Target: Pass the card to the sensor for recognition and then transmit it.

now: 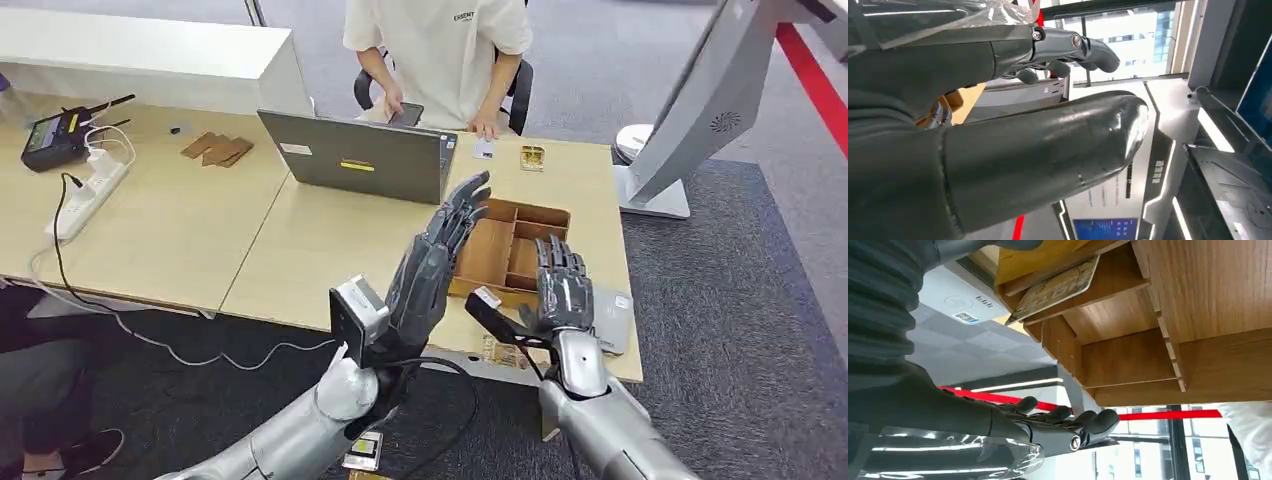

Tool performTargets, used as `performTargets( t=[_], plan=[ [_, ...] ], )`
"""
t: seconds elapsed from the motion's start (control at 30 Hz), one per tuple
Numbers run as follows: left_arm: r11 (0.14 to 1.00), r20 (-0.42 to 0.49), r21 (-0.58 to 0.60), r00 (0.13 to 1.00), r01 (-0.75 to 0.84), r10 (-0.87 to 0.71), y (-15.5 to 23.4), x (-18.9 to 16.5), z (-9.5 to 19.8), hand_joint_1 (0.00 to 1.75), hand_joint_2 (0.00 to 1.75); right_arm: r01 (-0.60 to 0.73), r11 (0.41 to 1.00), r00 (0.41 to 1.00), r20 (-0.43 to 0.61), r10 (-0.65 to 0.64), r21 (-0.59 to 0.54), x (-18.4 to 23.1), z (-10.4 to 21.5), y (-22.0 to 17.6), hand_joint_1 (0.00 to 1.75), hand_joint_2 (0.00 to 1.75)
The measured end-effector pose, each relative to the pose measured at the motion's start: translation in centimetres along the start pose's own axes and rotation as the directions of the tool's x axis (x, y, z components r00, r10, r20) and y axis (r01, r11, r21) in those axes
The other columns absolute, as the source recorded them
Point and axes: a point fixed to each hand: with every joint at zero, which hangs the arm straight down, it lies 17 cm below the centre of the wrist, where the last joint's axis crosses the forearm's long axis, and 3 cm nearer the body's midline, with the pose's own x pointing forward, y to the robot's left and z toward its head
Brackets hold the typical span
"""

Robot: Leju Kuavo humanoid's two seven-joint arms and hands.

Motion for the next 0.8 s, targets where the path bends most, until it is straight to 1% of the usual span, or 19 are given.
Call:
performTargets(
  t=[0.17,0.2,0.23,0.27,0.3,0.5,0.8],
  plan=[
    [1.000,-0.001,0.015,1.000,0.001,-0.001,0.3,0.0,-0.1,0.00,0.00,0.001,1.000,1.000,0.000,-0.001,0.010,0.3,0.0,0.2,0.00,1.75],
    [1.000,-0.002,0.016,1.000,-0.001,0.001,0.3,0.0,-0.1,0.00,0.00,0.000,1.000,1.000,-0.001,0.000,0.014,0.3,0.0,0.2,0.16,1.75],
    [1.000,-0.003,0.018,1.000,-0.001,0.001,0.3,0.0,-0.1,0.00,0.00,0.001,1.000,1.000,-0.002,-0.001,0.016,0.4,0.0,0.3,0.28,1.75],
    [1.000,-0.003,0.019,1.000,-0.002,0.002,0.3,0.0,-0.1,0.00,0.00,0.002,1.000,1.000,-0.003,-0.002,0.018,0.4,0.0,0.3,1.55,1.75],
    [1.000,-0.003,0.020,1.000,-0.001,0.001,0.4,0.0,-0.1,0.00,0.00,0.002,1.000,1.000,-0.003,-0.002,0.022,0.4,0.1,0.4,1.75,1.75],
    [0.999,-0.005,0.035,1.000,-0.001,0.001,0.6,0.0,-0.2,0.00,0.00,0.012,0.999,1.000,-0.014,-0.012,0.048,0.2,0.2,0.9,1.75,1.75],
    [1.000,-0.006,0.031,1.000,-0.004,0.004,0.5,0.0,-0.1,0.00,0.00,0.021,0.998,1.000,-0.024,-0.020,0.057,-0.1,0.2,1.1,1.75,1.75]
  ],
)
